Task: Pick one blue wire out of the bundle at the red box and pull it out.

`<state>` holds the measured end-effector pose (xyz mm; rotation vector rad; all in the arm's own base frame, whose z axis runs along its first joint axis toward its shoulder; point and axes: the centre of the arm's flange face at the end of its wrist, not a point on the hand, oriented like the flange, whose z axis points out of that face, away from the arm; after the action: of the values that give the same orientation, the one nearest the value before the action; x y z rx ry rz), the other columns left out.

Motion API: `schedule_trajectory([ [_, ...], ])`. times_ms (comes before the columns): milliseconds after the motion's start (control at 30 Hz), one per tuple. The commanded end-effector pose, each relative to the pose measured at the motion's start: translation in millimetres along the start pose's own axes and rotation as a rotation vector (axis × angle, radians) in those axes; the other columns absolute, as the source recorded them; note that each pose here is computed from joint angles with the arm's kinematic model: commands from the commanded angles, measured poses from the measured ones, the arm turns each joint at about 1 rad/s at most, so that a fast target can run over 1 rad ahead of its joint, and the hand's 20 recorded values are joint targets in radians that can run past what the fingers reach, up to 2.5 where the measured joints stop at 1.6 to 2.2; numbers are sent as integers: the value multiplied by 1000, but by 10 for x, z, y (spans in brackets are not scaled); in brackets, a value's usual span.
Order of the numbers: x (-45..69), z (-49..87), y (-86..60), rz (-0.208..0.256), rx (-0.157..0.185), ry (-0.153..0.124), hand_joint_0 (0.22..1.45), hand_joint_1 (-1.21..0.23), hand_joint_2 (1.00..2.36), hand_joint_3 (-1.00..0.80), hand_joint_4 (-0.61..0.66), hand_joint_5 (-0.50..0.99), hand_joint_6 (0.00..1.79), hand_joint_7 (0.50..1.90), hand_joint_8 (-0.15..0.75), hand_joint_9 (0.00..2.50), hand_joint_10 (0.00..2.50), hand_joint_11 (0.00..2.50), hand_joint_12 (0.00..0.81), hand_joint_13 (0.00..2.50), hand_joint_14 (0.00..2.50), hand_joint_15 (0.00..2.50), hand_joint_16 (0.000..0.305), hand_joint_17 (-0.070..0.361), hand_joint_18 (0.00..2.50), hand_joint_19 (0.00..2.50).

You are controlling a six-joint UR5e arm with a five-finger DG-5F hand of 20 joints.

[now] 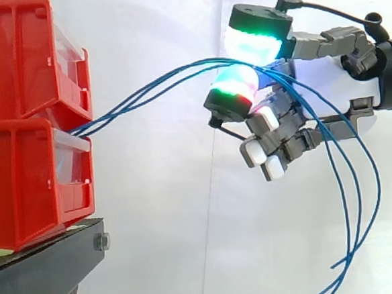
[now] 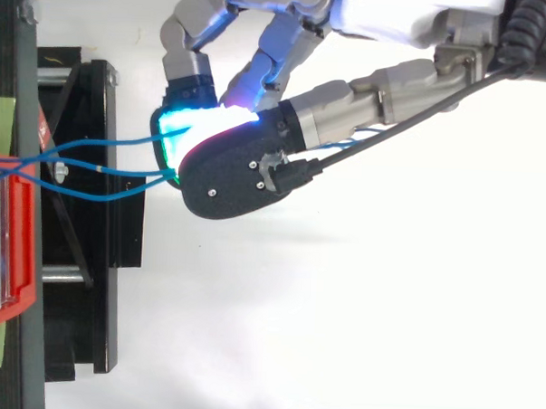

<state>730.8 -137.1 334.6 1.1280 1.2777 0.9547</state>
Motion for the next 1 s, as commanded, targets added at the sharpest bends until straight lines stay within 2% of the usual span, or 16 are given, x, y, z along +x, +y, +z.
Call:
schedule_trajectory([
  [0,-1,-5,3,0,0,0,592,-738,1016,-256,178,-91,906,1190,349,1065,14,715,418,919,22,613,49,110,859,593],
  [233,-11,-1,-3,0,1,-1,612,-847,1014,-289,142,-115,927,1085,342,1030,17,724,420,900,21,603,50,113,860,579],
  [533,-11,1,-1,0,-1,-2,644,-898,1010,-369,94,-142,926,1044,321,921,17,718,423,824,20,556,51,116,810,533],
  [667,-9,-1,-9,0,1,-1,664,-949,1000,-492,140,-177,932,979,314,795,17,686,426,739,17,514,53,120,772,481],
  [767,-11,1,-1,0,-1,-2,629,-963,1000,-500,161,-203,939,925,316,756,16,694,432,723,18,501,54,121,750,472],
  [833,-9,-1,-9,0,1,-1,551,-891,1000,-500,174,-208,939,910,321,769,15,709,435,725,17,516,56,126,746,506],
  [967,-11,1,-1,0,-1,-2,479,-592,1000,-500,180,-164,903,935,368,917,14,685,458,782,16,526,60,135,757,560],
])
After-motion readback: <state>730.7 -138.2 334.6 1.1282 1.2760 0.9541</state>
